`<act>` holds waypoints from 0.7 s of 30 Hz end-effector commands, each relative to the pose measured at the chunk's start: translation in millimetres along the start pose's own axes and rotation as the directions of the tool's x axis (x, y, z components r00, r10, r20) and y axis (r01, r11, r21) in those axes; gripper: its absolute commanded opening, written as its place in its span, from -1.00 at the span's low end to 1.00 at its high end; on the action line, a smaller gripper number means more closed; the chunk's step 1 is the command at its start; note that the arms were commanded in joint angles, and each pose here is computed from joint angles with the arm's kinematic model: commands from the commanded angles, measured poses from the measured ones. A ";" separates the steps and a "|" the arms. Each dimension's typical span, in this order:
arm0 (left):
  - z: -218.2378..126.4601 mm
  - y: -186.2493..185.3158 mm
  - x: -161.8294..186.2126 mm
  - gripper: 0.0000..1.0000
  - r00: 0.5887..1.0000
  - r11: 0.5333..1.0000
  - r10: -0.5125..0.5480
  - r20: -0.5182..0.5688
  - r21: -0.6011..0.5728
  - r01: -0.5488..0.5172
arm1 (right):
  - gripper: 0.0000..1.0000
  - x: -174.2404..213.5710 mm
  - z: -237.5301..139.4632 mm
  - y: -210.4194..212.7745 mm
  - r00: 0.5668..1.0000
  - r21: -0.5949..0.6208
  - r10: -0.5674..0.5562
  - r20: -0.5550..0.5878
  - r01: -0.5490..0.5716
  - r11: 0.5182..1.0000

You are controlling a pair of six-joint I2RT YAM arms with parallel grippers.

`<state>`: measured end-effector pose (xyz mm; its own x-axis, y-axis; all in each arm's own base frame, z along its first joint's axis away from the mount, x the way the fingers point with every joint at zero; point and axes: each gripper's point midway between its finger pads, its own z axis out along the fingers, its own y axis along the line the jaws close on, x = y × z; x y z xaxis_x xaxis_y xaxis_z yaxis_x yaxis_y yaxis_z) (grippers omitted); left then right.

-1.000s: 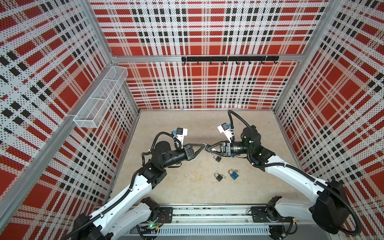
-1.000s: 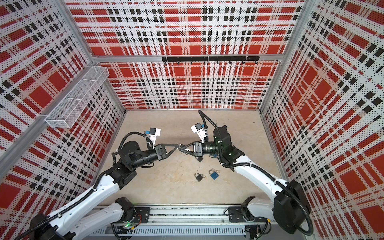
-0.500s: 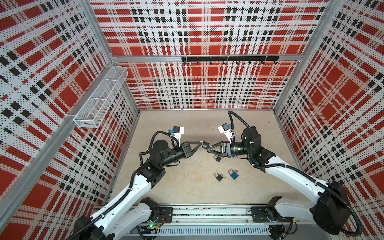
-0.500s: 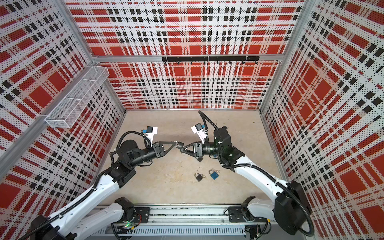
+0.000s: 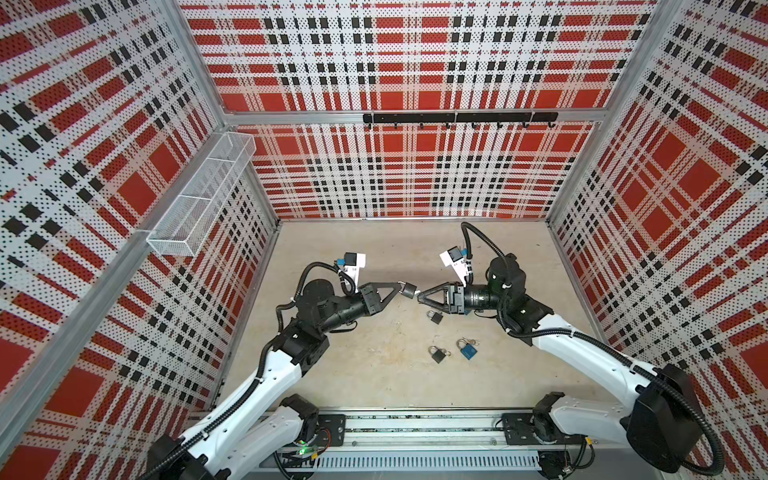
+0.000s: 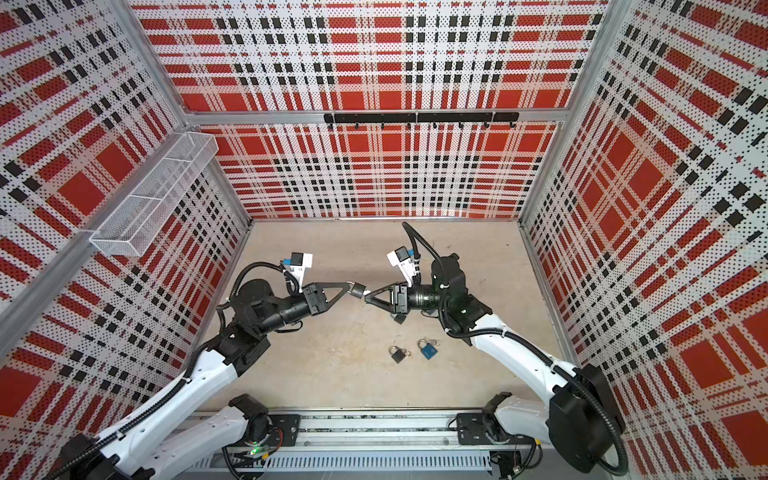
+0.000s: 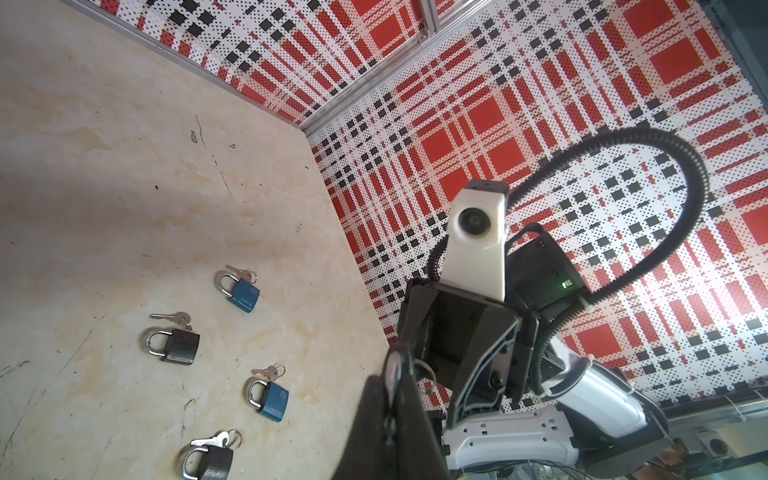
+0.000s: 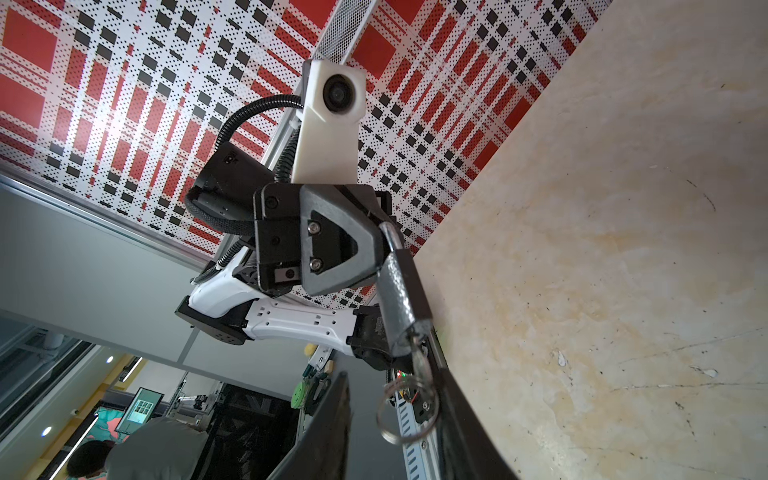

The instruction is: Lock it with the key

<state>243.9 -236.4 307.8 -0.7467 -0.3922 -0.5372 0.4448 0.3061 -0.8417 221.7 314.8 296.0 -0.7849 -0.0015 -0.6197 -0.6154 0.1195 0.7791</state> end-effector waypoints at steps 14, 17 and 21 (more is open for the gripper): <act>-8.2 -10.4 -7.9 -1.00 0.999 1.000 0.018 0.037 0.023 -0.018 | -1.00 -13.7 4.3 4.2 0.999 -0.042 -0.040 0.027 0.041 0.998; -10.7 -8.1 -11.7 -1.00 0.999 1.000 0.018 0.048 0.015 -0.018 | -1.00 -11.9 2.8 2.4 0.999 -0.032 -0.034 0.029 0.035 0.999; -16.3 -5.5 -19.4 -1.00 0.997 1.000 0.021 0.075 0.004 -0.021 | -1.00 -10.3 -1.2 -0.3 0.999 -0.018 -0.030 0.036 0.030 0.999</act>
<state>244.1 -227.7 310.4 -0.7313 -0.3981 -0.5538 0.4567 0.3174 -0.8311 225.3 318.2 295.2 -0.8095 -0.0038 -0.5872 -0.5847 0.0969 0.8054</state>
